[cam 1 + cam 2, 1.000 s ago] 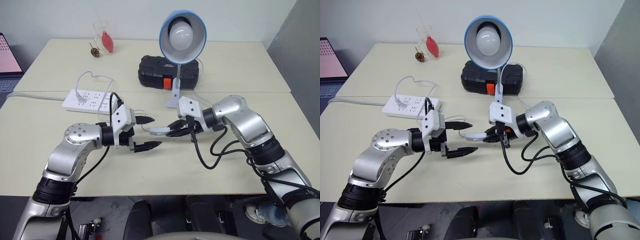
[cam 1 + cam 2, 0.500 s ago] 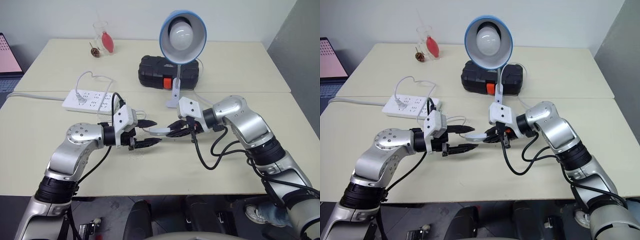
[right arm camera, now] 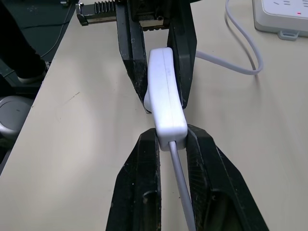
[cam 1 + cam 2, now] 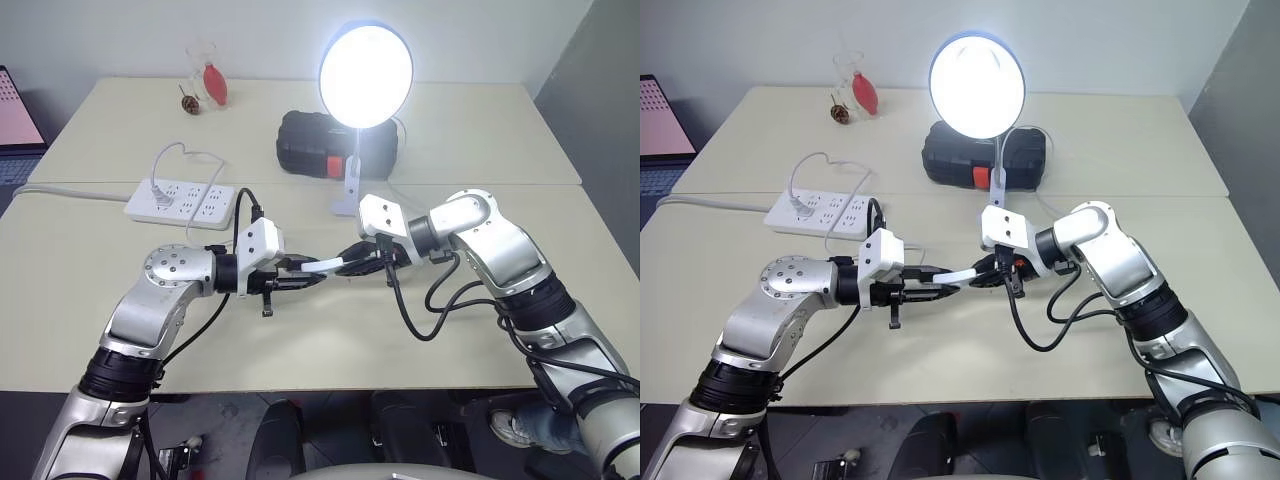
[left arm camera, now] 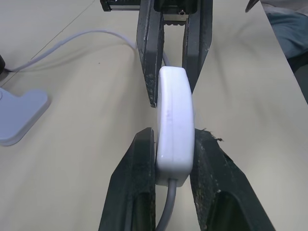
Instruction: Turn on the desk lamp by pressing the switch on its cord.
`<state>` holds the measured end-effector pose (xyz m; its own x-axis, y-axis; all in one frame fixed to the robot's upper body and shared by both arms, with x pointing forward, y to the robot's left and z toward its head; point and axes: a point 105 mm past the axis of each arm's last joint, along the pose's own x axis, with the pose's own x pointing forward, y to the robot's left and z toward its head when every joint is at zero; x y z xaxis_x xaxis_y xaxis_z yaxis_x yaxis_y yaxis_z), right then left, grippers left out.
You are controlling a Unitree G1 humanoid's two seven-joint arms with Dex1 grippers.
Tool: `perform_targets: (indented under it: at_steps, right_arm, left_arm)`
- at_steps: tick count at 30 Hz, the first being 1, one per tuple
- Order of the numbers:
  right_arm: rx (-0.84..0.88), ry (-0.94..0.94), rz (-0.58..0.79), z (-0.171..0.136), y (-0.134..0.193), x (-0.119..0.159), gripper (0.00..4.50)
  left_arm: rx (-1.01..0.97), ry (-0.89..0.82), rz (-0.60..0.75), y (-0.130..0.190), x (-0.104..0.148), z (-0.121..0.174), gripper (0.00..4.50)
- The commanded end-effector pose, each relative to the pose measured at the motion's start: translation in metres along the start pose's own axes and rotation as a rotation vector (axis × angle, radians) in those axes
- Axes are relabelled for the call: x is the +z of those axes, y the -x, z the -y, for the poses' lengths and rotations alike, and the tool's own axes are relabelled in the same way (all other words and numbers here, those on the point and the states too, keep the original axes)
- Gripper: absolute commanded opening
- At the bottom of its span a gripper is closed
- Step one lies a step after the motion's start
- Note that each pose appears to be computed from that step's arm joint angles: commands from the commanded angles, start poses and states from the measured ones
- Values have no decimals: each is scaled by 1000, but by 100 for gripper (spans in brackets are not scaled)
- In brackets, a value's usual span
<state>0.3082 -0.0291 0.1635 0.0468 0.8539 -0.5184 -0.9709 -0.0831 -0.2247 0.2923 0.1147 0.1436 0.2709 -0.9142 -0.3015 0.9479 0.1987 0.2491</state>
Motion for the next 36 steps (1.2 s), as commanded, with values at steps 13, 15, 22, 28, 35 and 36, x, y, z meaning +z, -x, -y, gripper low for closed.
perform_targets:
  at_steps: [13,15,22,28,35,36]
  right_arm:
    - [19,71,46,-3,0,17,36]
    - [19,72,45,-3,0,16,36]
    - [13,85,30,0,-2,10,36]
    - [-4,113,-13,10,-3,-5,36]
    - [-106,110,-32,37,-11,-33,36]
    - [-118,107,-32,40,-13,-36,36]
  left_arm:
    - [52,-88,13,5,7,-10,157]
    - [48,-111,1,6,6,-10,201]
    - [41,-163,-33,14,4,-4,356]
    - [76,-192,-59,30,5,0,450]
    - [129,-178,-97,50,4,9,450]
    - [136,-173,-102,52,3,10,450]
